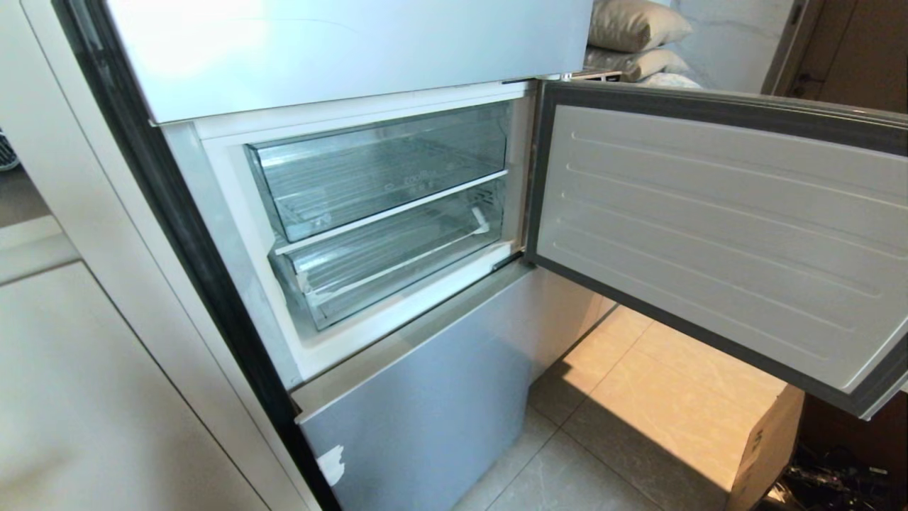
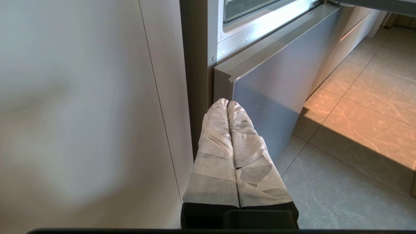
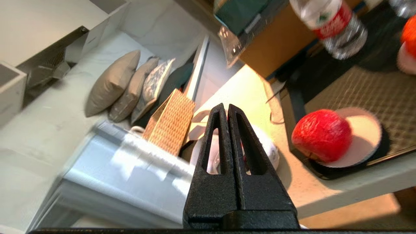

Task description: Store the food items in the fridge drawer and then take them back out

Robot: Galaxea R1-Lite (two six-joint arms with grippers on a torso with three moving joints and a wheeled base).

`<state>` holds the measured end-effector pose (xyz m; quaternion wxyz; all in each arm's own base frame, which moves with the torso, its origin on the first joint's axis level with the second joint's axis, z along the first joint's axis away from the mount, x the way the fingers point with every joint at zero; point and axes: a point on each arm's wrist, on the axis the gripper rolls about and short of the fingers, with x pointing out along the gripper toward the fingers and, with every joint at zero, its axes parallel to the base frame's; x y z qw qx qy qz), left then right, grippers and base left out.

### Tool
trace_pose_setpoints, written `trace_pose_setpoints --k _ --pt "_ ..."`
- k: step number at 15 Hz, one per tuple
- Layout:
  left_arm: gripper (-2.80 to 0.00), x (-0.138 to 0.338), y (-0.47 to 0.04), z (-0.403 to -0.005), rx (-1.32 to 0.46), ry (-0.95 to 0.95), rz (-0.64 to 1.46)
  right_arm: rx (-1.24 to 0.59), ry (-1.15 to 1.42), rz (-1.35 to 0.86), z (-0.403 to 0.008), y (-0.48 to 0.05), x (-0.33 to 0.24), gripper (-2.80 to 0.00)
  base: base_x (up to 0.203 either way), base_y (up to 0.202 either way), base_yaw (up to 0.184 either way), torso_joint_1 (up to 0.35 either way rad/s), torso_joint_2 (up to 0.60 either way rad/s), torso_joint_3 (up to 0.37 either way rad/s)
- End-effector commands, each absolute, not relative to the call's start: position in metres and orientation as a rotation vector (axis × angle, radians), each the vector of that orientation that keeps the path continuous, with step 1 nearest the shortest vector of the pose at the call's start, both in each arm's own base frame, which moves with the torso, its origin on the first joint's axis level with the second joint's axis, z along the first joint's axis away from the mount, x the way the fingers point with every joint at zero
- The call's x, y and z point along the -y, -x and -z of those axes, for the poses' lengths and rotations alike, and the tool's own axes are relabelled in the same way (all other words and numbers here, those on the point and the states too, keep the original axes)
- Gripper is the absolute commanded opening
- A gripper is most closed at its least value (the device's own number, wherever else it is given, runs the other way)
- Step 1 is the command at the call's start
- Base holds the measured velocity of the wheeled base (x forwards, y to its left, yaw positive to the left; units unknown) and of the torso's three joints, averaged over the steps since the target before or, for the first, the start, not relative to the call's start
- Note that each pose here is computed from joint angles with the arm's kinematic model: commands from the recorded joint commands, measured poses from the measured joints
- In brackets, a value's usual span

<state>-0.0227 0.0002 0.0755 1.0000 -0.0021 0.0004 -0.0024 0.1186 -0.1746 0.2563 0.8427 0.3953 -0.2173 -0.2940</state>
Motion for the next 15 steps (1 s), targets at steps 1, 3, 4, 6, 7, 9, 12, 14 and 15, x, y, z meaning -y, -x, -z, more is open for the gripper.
trace_pose_setpoints --k 1,3,4,6,7,9,12,14,15 --pt "-2.8 0.0 0.023 -0.076 -0.002 0.005 0.005 0.418 -0.946 0.614 -0.243 -0.136 0.209 -2.8 0.0 0.0 0.0 0.0 0.0 0.0" --pt "-2.8 0.0 0.023 -0.076 -0.002 0.005 0.005 0.389 -1.036 0.537 -0.241 -0.147 0.226 -2.8 0.0 0.0 0.0 0.0 0.0 0.0" --pt "-2.8 0.0 0.023 -0.076 -0.002 0.005 0.005 0.349 -1.087 0.475 -0.238 -0.153 0.233 -2.8 0.0 0.0 0.0 0.0 0.0 0.0" --pt "-2.8 0.0 0.023 -0.076 -0.002 0.005 0.005 0.28 -1.203 0.342 -0.235 -0.166 0.247 -2.8 0.0 0.0 0.0 0.0 0.0 0.0" --pt "-2.8 0.0 0.023 -0.076 -0.002 0.005 0.005 0.24 -1.254 0.272 -0.235 -0.171 0.253 -2.8 0.0 0.0 0.0 0.0 0.0 0.0" --pt "-2.8 0.0 0.023 -0.076 -0.002 0.005 0.005 0.153 -1.325 0.139 -0.236 -0.177 0.258 -2.8 0.0 0.0 0.0 0.0 0.0 0.0" --pt "-2.8 0.0 0.023 -0.076 -0.002 0.005 0.005 0.052 -1.39 0.029 -0.232 -0.185 0.253 -2.8 0.0 0.0 0.0 0.0 0.0 0.0" --pt "-2.8 0.0 0.023 -0.076 -0.002 0.005 0.005 -0.013 -1.405 -0.029 -0.232 -0.181 0.238 -2.8 0.0 0.0 0.0 0.0 0.0 0.0" --pt "-2.8 0.0 0.023 -0.076 -0.002 0.005 0.005 -0.049 -1.416 -0.056 -0.23 -0.178 0.227 -2.8 0.0 0.0 0.0 0.0 0.0 0.0"
